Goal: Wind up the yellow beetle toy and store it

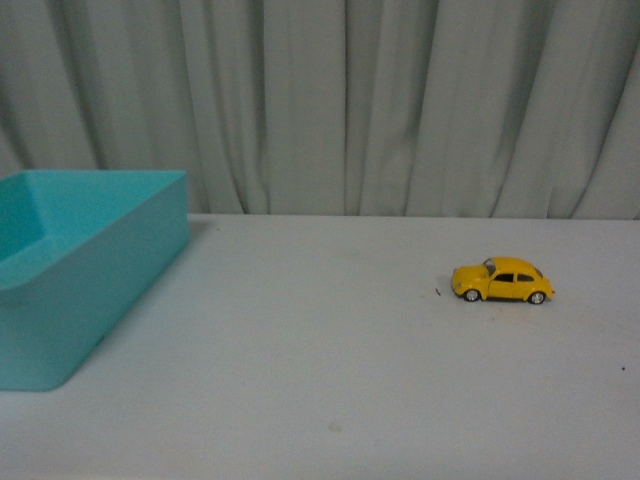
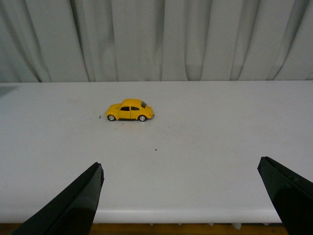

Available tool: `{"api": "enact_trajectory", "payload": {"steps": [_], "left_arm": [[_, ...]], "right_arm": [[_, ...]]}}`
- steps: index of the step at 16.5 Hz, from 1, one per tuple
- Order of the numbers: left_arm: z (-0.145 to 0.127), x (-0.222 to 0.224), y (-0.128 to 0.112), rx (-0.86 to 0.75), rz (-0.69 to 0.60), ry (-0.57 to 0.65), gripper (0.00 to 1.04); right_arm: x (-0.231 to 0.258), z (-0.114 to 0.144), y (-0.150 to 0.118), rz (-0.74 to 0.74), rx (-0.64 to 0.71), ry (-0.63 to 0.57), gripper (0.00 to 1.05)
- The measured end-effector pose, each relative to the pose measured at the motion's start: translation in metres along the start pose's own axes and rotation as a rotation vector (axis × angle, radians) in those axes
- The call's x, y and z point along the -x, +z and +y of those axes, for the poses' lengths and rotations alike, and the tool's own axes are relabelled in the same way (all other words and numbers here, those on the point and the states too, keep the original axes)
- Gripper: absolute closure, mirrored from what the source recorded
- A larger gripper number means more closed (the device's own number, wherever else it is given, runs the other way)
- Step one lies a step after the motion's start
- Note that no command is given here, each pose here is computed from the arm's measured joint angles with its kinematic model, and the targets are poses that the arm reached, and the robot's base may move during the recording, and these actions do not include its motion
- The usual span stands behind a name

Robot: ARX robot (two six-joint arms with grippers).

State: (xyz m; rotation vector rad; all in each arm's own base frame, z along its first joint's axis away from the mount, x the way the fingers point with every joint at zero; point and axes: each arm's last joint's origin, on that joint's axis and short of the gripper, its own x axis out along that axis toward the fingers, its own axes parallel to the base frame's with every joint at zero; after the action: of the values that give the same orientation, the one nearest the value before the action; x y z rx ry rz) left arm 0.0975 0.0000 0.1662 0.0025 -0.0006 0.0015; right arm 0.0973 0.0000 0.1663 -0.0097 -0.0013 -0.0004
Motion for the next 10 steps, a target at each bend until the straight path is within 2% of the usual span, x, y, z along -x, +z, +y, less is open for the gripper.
{"api": "enact_trajectory", "payload": {"steps": [10], "left_arm": [[0.0,0.0,0.0001,0.0,-0.001,-0.001,0.07]], "right_arm": [[0.0,0.0,0.0002,-0.002,0.0,0.0,0.07]]}}
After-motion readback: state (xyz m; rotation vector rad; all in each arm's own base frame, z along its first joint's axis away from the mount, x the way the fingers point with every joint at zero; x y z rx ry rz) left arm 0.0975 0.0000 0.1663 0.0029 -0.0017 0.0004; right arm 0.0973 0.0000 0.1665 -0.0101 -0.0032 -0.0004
